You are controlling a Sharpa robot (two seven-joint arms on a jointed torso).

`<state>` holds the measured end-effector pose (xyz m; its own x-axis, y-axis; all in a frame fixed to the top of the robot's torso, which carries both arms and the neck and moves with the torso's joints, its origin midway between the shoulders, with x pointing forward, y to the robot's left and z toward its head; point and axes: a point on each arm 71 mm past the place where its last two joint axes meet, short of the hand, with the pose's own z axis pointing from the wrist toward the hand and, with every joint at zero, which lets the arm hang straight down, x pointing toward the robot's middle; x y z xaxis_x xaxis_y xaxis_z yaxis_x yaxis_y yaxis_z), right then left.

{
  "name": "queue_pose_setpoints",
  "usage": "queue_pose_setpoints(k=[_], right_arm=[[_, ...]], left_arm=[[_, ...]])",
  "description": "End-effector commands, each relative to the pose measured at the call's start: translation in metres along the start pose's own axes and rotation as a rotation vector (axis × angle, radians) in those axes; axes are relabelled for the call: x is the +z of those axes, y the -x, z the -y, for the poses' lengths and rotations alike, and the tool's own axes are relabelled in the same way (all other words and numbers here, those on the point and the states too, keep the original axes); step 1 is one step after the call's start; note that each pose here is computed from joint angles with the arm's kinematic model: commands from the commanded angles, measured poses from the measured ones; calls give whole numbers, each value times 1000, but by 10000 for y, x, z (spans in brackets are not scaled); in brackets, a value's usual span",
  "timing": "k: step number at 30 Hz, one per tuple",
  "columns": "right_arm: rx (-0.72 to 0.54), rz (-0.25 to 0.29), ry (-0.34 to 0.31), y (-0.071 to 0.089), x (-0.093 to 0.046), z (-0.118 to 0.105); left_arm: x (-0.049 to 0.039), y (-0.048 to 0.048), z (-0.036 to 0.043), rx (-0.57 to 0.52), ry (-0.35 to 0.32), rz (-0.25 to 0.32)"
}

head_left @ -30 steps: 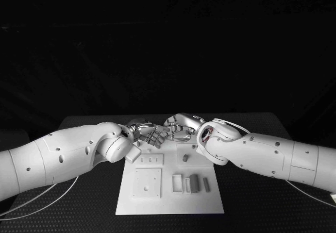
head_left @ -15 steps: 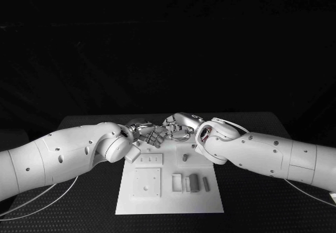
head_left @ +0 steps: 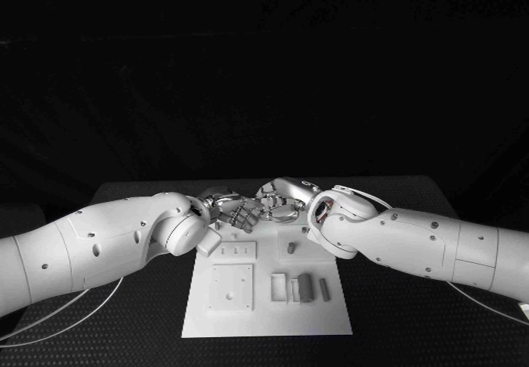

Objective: Assemble the parts on the task board

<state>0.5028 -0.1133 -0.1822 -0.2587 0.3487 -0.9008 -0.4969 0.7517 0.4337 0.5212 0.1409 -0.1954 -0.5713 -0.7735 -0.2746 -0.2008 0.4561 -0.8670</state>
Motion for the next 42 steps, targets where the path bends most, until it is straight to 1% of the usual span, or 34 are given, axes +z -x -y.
queue_pose_setpoints(k=[1,8,14,22,34,42], right_arm=[[-7,-38,19,-60,2,-50],[-8,-40,16,-62,3,-43],[-7,-42,21,-71,6,-64],[-7,-43,21,-73,5,-65],[-10,-44,11,-70,5,-39],[-11,-45,5,-70,5,-20]], left_arm=[[8,-34,61,-3,-26,-7],[11,-29,64,-4,-27,6],[29,-46,79,-7,-25,16],[36,-54,66,-8,-8,21],[32,-67,63,-6,-5,13],[23,-59,49,-2,-4,9]])
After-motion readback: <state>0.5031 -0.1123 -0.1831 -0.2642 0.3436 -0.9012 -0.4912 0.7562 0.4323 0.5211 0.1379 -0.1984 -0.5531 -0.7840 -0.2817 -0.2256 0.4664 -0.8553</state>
